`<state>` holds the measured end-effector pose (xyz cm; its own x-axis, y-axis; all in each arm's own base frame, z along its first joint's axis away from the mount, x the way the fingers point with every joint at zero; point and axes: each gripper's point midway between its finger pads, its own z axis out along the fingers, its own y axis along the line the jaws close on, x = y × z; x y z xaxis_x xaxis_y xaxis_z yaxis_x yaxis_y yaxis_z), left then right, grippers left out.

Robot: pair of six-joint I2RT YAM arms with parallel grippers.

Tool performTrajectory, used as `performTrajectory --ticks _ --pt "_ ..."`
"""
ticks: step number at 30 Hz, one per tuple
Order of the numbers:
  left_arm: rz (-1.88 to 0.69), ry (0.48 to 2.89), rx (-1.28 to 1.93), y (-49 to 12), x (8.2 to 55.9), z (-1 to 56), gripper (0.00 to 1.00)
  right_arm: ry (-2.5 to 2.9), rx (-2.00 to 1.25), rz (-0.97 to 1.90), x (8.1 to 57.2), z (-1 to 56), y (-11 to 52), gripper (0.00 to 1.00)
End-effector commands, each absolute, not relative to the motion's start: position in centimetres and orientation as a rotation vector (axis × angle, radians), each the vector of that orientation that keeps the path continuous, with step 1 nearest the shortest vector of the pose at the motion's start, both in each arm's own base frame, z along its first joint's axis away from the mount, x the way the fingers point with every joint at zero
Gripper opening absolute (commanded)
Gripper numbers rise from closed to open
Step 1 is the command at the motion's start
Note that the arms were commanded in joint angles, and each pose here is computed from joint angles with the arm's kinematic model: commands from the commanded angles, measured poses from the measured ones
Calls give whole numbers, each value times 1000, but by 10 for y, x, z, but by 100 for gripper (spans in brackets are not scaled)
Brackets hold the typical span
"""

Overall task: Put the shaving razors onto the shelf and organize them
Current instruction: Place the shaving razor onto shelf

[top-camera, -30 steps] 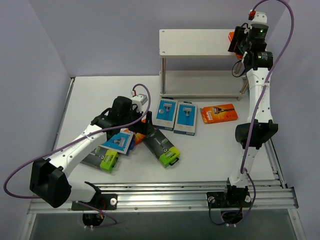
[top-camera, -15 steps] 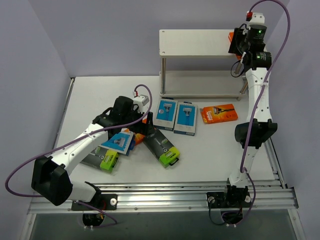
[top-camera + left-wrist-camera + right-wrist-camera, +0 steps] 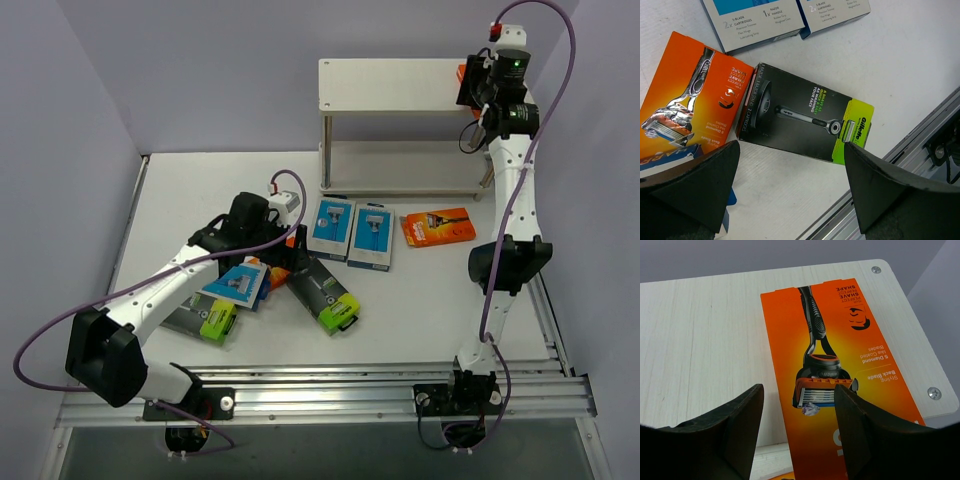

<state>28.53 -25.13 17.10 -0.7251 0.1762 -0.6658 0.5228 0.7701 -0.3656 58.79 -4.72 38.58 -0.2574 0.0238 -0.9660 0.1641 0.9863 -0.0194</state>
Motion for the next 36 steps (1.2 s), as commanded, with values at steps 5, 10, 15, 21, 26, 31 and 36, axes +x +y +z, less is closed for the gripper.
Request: performTrajectory --ticks 5,10,15,21,26,31,36 --pt "-754 2304 552 -260 291 185 94 1872 144 -133 600 361 -52 54" --pt "-758 2313 554 -260 291 183 94 1867 148 -123 604 360 -54 54" --pt "-769 2324 561 -263 291 180 94 1865 156 -126 607 358 -59 55" --pt "-769 2336 563 -263 291 176 94 1872 166 -135 608 353 -66 58" --pt "-772 2345 564 -264 291 175 94 1874 165 -145 608 352 -70 68" --pt "-769 2349 565 -263 291 173 94 1870 163 -150 607 354 -72 74" --pt "-769 2354 564 -263 292 171 94 1876 132 -133 606 354 -69 82"
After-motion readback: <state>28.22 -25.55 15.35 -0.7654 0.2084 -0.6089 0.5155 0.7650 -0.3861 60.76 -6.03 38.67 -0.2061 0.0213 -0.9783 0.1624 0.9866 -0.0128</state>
